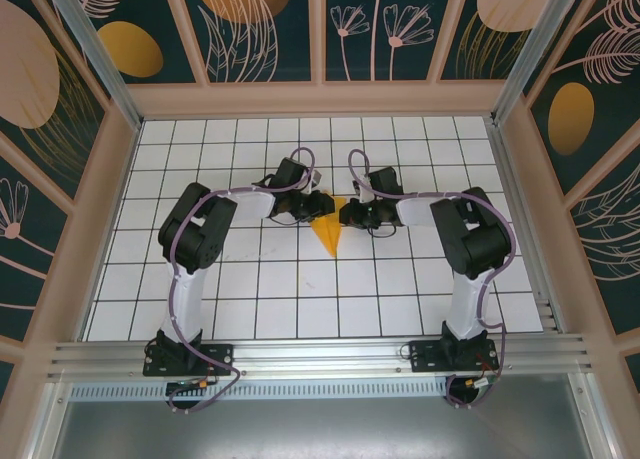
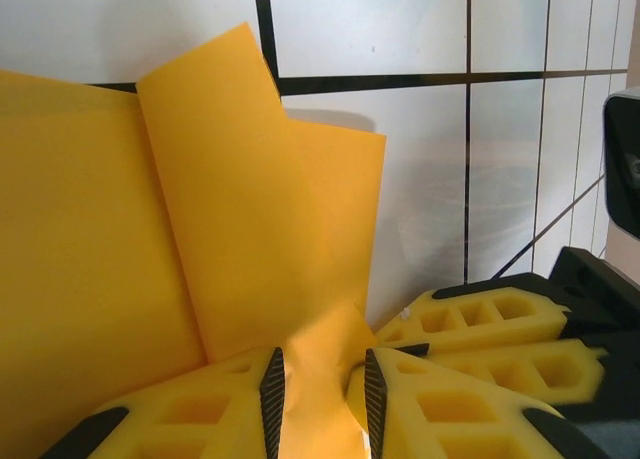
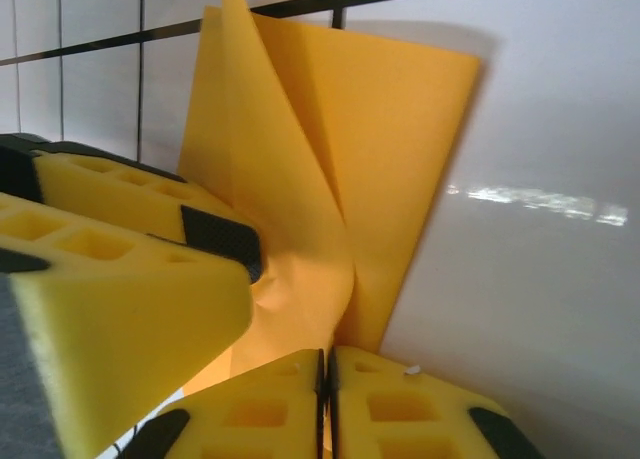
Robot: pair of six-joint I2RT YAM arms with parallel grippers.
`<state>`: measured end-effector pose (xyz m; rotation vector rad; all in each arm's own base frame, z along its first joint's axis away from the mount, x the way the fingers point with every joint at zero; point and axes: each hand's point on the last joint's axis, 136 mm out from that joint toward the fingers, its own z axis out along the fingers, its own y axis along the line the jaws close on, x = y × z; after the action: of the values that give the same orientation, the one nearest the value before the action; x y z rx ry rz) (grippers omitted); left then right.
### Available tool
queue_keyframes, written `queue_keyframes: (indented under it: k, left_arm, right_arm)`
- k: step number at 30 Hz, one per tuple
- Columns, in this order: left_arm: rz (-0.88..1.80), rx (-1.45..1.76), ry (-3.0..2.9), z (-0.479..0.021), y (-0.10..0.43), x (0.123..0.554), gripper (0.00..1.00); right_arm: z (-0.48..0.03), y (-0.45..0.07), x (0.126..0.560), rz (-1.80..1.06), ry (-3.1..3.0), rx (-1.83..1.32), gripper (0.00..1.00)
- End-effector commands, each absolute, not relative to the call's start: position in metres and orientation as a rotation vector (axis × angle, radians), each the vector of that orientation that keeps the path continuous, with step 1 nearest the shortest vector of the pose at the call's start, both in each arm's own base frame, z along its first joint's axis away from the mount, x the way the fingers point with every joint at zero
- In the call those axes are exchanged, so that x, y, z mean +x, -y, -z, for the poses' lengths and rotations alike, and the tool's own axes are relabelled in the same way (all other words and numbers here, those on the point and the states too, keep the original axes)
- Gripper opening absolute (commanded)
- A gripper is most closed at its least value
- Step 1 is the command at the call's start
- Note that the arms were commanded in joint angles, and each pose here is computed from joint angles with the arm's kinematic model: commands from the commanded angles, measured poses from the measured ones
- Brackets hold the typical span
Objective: Fold a paper plane with a square sheet of paper (fold left side to right side)
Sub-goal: Fourth fold the wing at the center of the table.
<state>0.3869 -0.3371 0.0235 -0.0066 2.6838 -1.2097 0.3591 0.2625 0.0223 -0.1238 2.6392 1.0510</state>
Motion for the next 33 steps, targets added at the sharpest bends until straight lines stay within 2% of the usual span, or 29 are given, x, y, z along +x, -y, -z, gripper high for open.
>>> queue_keyframes:
  k: [1,7,10,12,20,33]
  left_arm:
    - [1.042,-0.099,-2.84,0.031,0.313,0.362,0.31]
    - [0.958,-0.099,-2.874,0.042,0.306,0.357,0.31]
    - [0.947,-0.1,-2.878,0.043,0.306,0.356,0.31]
    - [0.92,-0.097,-2.885,0.044,0.305,0.357,0.31]
    - [0.841,-0.088,-2.913,0.05,0.301,0.355,0.31]
    - [0.833,-0.074,-2.912,0.048,0.302,0.356,0.31]
  right_arm:
    - [-0.047,-0.255,0.369,-0.993,-2.599,-0.13,0.23]
    - [-0.087,-0.247,0.375,-0.947,-2.515,-0.148,0.38]
    - [-0.096,-0.246,0.363,-0.966,-2.503,-0.155,0.38]
    - [-0.1,-0.251,0.35,-1.019,-2.49,-0.167,0.36]
    - [-0.099,-0.285,0.299,-1.255,-2.462,-0.179,0.15]
    - [-0.056,-0.312,0.289,-1.184,-2.605,-0.239,0.12]
